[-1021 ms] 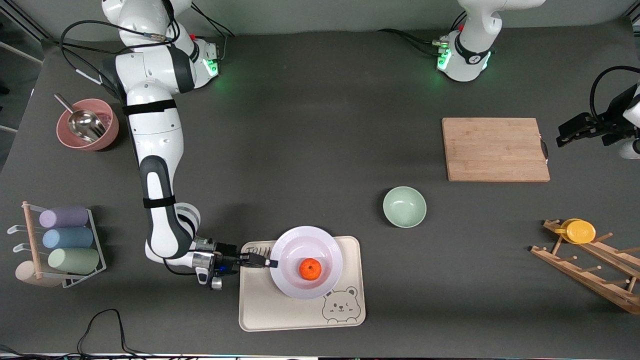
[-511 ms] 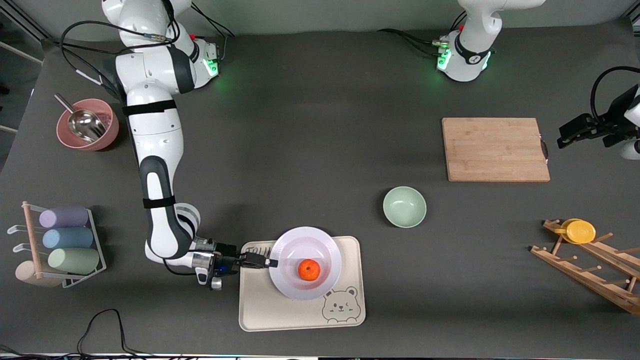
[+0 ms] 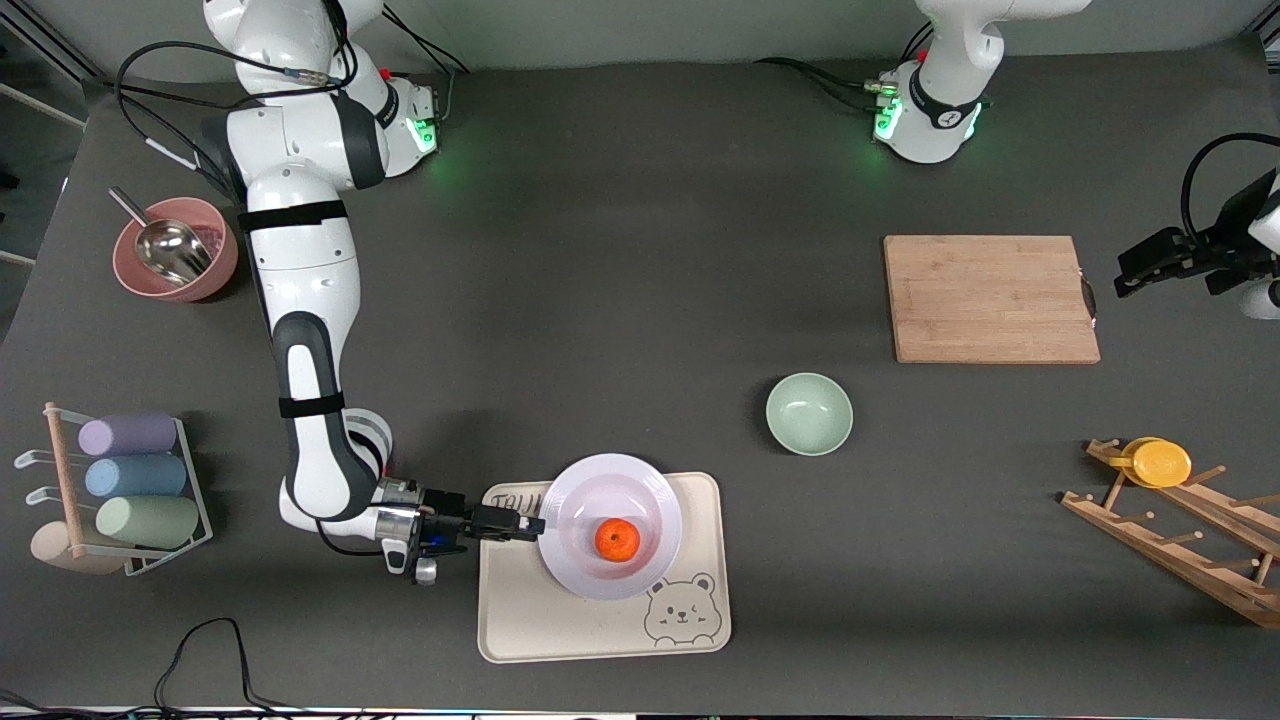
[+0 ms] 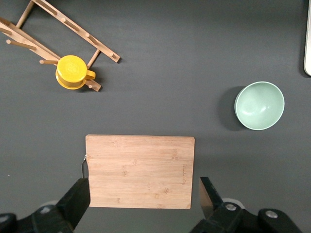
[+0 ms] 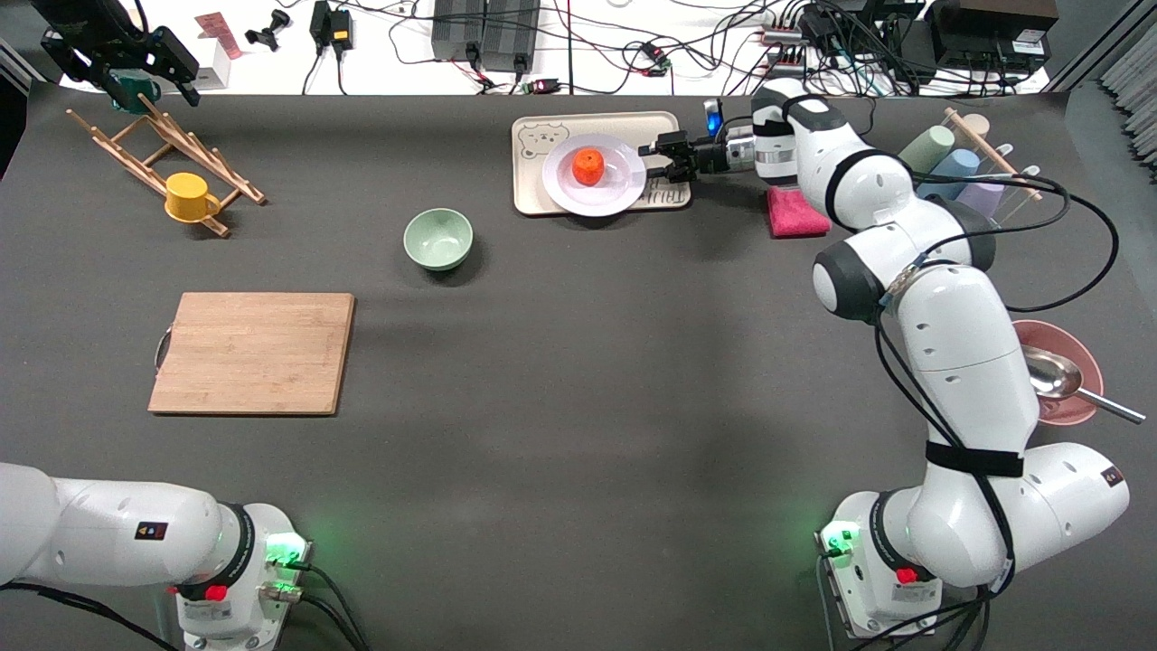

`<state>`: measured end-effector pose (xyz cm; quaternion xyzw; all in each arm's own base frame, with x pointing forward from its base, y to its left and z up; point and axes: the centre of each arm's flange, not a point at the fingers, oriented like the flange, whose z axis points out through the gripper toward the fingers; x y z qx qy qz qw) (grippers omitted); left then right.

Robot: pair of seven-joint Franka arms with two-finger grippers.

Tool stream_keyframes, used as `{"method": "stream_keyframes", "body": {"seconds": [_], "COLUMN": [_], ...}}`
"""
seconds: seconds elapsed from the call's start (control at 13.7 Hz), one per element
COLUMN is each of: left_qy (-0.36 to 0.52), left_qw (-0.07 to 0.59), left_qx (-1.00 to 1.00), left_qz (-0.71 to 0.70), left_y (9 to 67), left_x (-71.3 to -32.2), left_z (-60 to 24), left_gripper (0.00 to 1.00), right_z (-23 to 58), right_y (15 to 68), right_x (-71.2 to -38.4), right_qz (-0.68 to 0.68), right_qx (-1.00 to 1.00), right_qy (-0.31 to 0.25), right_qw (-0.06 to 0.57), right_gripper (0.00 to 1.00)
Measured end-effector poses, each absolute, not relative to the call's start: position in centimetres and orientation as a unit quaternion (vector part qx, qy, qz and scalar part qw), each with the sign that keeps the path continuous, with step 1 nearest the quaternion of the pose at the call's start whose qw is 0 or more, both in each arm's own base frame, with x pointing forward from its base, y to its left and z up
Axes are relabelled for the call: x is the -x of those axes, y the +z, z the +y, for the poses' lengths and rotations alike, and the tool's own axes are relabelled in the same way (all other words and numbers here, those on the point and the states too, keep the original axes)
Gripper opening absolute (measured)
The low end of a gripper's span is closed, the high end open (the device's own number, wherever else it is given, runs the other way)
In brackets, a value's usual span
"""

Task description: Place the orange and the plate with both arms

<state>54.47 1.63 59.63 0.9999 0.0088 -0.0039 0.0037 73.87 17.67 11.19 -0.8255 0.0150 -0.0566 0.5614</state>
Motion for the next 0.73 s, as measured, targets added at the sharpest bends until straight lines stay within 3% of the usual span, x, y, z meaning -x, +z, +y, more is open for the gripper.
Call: {"method": "stream_keyframes", "body": {"seconds": [0.22, 0.36, 0.44, 0.73], "left_qy": [-0.005, -0.005, -0.006, -0.004], "left_qw": [0.003, 0.003, 0.003, 0.001], "left_qx": [-1.0, -1.0, -1.0, -1.0], "left_qz": [0.006, 0.004, 0.003, 0.003], "left_y": [59.6, 59.5, 59.5, 59.2], "left_x": [-54.5, -54.5, -54.5, -54.6], "left_z": [1.3, 1.1, 1.1, 1.1], "left_gripper": [1.0, 1.0, 1.0, 1.0], "right_z": [15.6, 13.5, 12.2, 7.6], "right_y": [16.0, 20.8, 23.3, 34.2], "right_x": [-75.3, -75.8, -75.8, -73.7], "right_qz": [0.009, -0.018, -0.032, -0.07], "right_qx": [0.848, 0.87, 0.882, 0.943], "right_qy": [-0.036, -0.019, -0.006, 0.044], "right_qw": [0.529, 0.493, 0.469, 0.324], "right_gripper": [0.88, 1.0, 1.0, 1.0]}}
